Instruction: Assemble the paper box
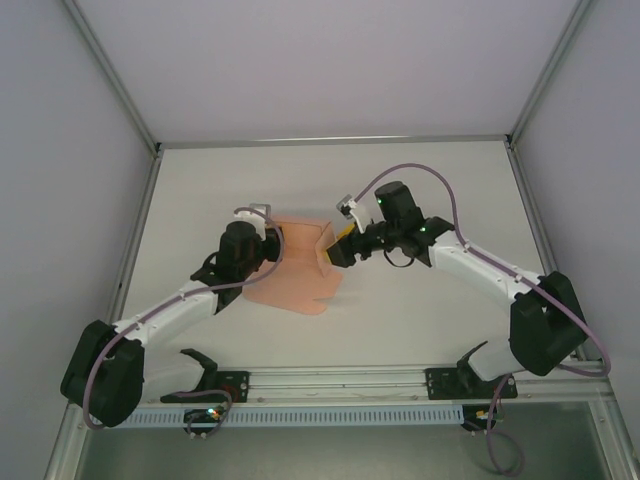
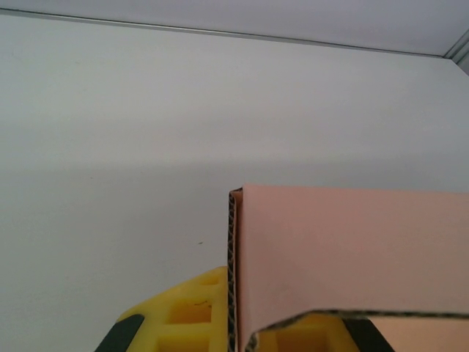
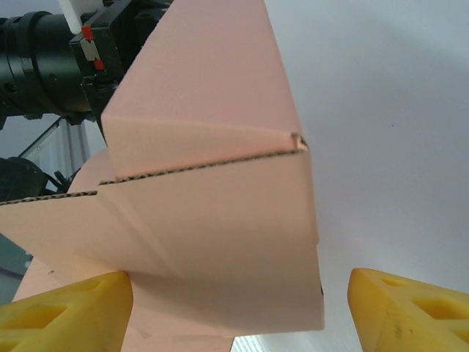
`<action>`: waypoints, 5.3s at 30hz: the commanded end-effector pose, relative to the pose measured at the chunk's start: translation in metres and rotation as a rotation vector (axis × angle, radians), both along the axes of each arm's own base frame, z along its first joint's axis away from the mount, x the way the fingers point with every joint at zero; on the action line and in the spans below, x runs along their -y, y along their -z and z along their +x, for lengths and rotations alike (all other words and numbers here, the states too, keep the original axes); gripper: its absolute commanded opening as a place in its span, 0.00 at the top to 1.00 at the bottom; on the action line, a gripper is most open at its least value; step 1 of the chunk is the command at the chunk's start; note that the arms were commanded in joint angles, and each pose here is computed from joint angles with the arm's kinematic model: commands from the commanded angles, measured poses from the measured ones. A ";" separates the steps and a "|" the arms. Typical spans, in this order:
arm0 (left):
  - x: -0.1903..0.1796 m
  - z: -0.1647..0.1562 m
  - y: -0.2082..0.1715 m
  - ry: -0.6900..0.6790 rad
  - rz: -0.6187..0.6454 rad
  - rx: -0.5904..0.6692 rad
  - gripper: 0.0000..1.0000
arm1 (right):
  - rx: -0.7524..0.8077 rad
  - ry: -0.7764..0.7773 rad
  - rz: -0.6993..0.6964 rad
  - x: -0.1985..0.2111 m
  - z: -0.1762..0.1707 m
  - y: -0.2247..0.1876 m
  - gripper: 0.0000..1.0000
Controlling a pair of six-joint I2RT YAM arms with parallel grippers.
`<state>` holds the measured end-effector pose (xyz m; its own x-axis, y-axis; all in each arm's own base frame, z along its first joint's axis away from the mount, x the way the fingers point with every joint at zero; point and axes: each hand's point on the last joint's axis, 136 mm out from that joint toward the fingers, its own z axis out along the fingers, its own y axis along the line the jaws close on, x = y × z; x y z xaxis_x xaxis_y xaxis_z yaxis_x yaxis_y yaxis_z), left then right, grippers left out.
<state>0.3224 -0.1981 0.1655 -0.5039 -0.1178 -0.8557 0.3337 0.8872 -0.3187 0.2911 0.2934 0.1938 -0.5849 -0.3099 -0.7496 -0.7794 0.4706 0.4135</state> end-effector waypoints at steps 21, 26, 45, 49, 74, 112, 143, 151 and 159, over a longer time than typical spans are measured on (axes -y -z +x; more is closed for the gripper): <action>0.007 0.007 -0.025 0.005 -0.031 0.026 1.00 | 0.081 -0.056 -0.022 -0.014 -0.008 -0.003 0.06; 0.011 0.006 -0.030 0.010 -0.036 0.035 1.00 | 0.093 0.191 -0.208 0.002 0.026 0.017 0.06; 0.021 -0.002 -0.043 0.047 -0.031 0.076 1.00 | 0.111 0.376 -0.207 0.002 0.048 0.024 0.31; 0.025 -0.003 -0.047 0.067 -0.041 0.082 1.00 | 0.132 0.363 -0.213 -0.004 0.057 0.024 0.39; 0.047 0.005 -0.035 0.021 0.067 0.032 1.00 | 0.291 0.735 -0.356 0.050 0.097 0.022 0.72; 0.031 0.006 -0.032 0.025 0.024 0.003 1.00 | 0.073 0.171 0.243 0.067 0.025 -0.034 0.32; 0.055 0.000 -0.038 0.042 0.101 0.045 1.00 | 0.148 0.807 -0.168 0.070 0.092 0.015 0.67; 0.049 0.001 -0.041 0.007 0.132 0.061 1.00 | 0.174 0.832 -0.253 0.084 0.088 0.021 1.00; 0.042 0.007 -0.033 -0.057 0.173 0.044 1.00 | 0.190 0.828 -0.459 0.103 0.084 0.041 0.84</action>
<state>0.3260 -0.2410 0.1872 -0.4825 0.0096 -0.8758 0.3119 0.9363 -0.1616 0.3701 0.2381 0.1805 -0.5849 -0.0700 -0.8081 -0.3024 0.9433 0.1371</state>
